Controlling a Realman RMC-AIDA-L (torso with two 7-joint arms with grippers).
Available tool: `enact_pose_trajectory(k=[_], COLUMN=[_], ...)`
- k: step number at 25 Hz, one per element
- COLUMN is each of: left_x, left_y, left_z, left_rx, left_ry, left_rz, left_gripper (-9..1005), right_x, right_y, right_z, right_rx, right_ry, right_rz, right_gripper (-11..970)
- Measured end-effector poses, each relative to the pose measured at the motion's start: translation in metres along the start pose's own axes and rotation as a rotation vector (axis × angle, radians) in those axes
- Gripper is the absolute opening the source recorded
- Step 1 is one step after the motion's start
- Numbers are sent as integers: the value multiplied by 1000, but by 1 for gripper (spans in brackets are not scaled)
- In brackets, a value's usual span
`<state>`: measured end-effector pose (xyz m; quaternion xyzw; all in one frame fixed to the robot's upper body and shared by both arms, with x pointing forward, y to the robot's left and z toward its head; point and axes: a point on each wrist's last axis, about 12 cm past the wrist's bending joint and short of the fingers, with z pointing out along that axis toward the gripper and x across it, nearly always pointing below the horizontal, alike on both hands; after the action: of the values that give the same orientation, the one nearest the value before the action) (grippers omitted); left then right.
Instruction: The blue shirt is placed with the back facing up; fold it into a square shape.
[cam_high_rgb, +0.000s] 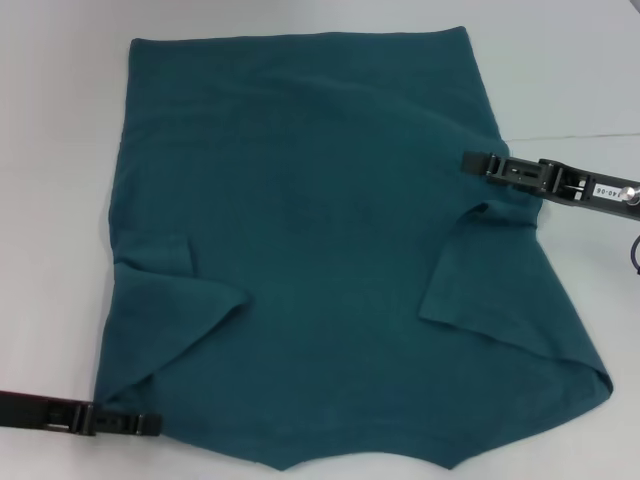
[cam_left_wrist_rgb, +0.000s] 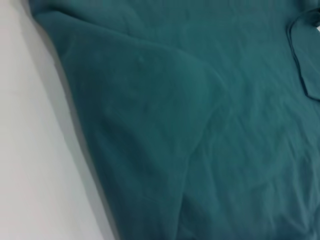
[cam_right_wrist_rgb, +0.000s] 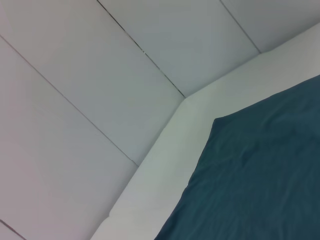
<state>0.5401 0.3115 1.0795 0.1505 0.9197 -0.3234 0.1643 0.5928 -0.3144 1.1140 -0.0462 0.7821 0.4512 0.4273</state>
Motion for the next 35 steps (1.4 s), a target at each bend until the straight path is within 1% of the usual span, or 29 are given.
enact_pose_trajectory(k=[13,18,22,30,35], left_x=[-10,-14,-16,-16,-14], left_y=[-8,-7,-5,-6,-8], left_z=[0,-3,-4,-5,-3], left_rx=[23,6,-20,-17,-7], left_ry=[3,-9,-20,-10,25], left_rz=[20,14,-15,-24,-11], left_gripper=[885,885,885,885,885], right_x=[0,0,0,0,0], right_y=[-3,-4,-4,-5,-5], right_z=[-4,-5,-5,-7,-7], right_rx=[14,18,19,22,23], right_ry=[-4,-7,-7,-13,-14], right_rz=[2,3,3,7,8], right_gripper=[915,916,916,915,916])
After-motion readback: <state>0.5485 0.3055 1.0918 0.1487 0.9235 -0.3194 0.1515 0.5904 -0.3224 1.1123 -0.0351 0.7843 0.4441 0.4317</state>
